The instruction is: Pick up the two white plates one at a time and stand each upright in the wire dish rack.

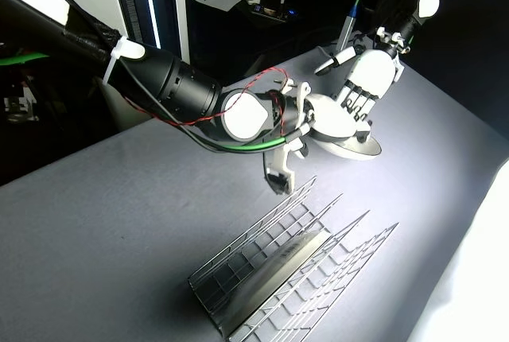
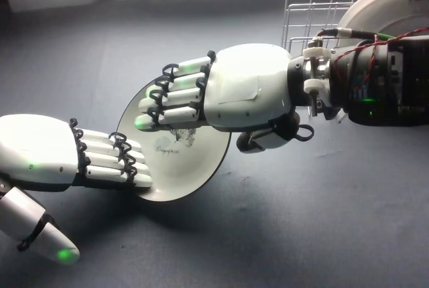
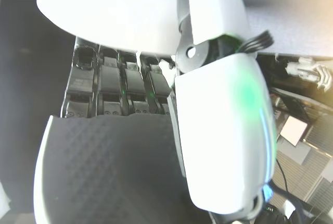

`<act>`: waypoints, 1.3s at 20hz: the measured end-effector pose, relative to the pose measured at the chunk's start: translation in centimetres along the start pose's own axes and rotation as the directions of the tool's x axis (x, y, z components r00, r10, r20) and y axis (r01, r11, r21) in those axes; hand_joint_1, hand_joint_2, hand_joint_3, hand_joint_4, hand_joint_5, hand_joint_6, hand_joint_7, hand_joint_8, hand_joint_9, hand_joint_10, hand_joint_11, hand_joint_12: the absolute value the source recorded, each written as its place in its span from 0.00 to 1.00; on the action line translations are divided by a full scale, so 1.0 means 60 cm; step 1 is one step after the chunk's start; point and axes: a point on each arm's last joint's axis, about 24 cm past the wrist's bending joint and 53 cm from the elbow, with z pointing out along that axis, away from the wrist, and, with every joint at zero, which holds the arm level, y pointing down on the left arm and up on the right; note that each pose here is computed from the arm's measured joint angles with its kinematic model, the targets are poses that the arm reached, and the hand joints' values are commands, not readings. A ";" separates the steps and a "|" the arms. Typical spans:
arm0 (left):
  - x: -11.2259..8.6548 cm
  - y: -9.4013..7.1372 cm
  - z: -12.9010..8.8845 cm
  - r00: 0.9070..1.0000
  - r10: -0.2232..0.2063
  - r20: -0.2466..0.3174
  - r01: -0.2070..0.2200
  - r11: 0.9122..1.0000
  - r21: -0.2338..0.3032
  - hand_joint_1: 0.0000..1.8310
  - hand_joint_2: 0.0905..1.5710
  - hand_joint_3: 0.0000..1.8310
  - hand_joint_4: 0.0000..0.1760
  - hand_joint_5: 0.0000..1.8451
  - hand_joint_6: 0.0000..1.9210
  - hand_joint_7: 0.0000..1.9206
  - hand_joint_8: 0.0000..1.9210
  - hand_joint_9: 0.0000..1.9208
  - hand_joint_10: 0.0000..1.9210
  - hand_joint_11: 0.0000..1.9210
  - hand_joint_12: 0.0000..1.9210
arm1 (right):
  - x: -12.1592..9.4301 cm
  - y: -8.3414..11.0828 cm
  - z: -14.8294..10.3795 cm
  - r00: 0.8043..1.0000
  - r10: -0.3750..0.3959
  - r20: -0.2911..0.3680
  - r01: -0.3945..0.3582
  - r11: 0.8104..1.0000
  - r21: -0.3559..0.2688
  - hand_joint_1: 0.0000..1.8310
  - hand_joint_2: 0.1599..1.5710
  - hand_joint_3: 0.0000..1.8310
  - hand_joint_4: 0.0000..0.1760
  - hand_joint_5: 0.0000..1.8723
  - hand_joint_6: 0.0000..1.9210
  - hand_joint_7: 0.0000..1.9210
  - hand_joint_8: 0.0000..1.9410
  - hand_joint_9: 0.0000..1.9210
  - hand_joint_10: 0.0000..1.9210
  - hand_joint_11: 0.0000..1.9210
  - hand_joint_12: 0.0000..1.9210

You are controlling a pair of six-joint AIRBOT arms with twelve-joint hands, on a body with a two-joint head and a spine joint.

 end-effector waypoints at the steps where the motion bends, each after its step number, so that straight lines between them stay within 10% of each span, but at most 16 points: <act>1: 0.002 0.001 0.000 1.000 -0.007 0.000 0.007 1.000 0.001 0.00 0.68 0.00 0.00 0.04 0.00 0.01 0.00 0.00 0.00 0.00 0.00 | -0.001 -0.001 0.000 1.000 0.002 0.002 -0.002 1.000 0.002 0.75 0.59 0.00 0.00 0.01 0.00 0.00 0.00 0.02 0.00 0.00 0.35; 9: 0.007 0.002 -0.001 1.000 -0.018 -0.002 0.018 1.000 0.008 0.00 0.68 0.00 0.00 0.04 0.00 0.01 0.00 0.00 0.00 0.00 0.00 | 0.035 -0.011 0.021 0.999 0.018 -0.034 -0.017 1.000 0.025 0.73 0.60 0.00 0.00 0.01 0.00 0.00 0.00 0.02 0.00 0.00 0.38; 12: 0.007 0.002 -0.001 1.000 -0.018 -0.002 0.018 1.000 0.008 0.00 0.67 0.00 0.00 0.04 0.00 0.01 0.00 0.00 0.00 0.00 0.00 | 0.048 -0.022 0.025 0.999 0.013 -0.047 -0.011 0.999 0.037 0.74 0.63 0.00 0.00 0.00 0.00 0.00 0.00 0.00 0.00 0.00 0.23; 18: 0.007 0.002 -0.001 1.000 -0.018 -0.003 0.018 1.000 0.009 0.00 0.68 0.00 0.00 0.06 0.01 0.03 0.01 0.01 0.00 0.00 0.00 | 0.055 -0.030 0.035 0.999 0.020 -0.050 -0.018 0.999 0.049 0.74 0.60 0.00 0.00 0.05 0.01 0.03 0.00 0.06 0.01 0.00 0.46; 19: 0.007 0.002 -0.001 1.000 -0.018 -0.003 0.018 1.000 0.009 0.00 0.68 0.00 0.00 0.05 0.00 0.02 0.00 0.00 0.00 0.00 0.00 | 0.057 -0.029 0.037 0.998 0.021 -0.052 -0.019 0.999 0.046 0.73 0.63 0.00 0.00 0.02 0.00 0.00 0.00 0.03 0.00 0.00 0.37; 23: 0.007 0.002 -0.001 1.000 -0.019 -0.003 0.020 1.000 0.010 0.00 0.68 0.00 0.00 0.04 0.00 0.01 0.00 0.00 0.00 0.00 0.00 | 0.058 -0.033 0.035 0.998 0.020 -0.053 -0.018 0.998 0.053 0.75 0.62 0.00 0.00 0.16 0.01 0.14 0.01 0.17 0.02 0.01 0.60; 26: 0.006 0.001 -0.001 1.000 -0.022 0.000 0.022 1.000 0.012 0.00 0.67 0.00 0.00 0.04 0.00 0.01 0.00 0.00 0.00 0.00 0.00 | 0.061 -0.029 0.035 0.998 0.025 -0.052 -0.023 0.999 0.044 0.70 0.63 0.00 0.00 0.33 0.02 0.32 0.01 0.32 0.02 0.12 0.57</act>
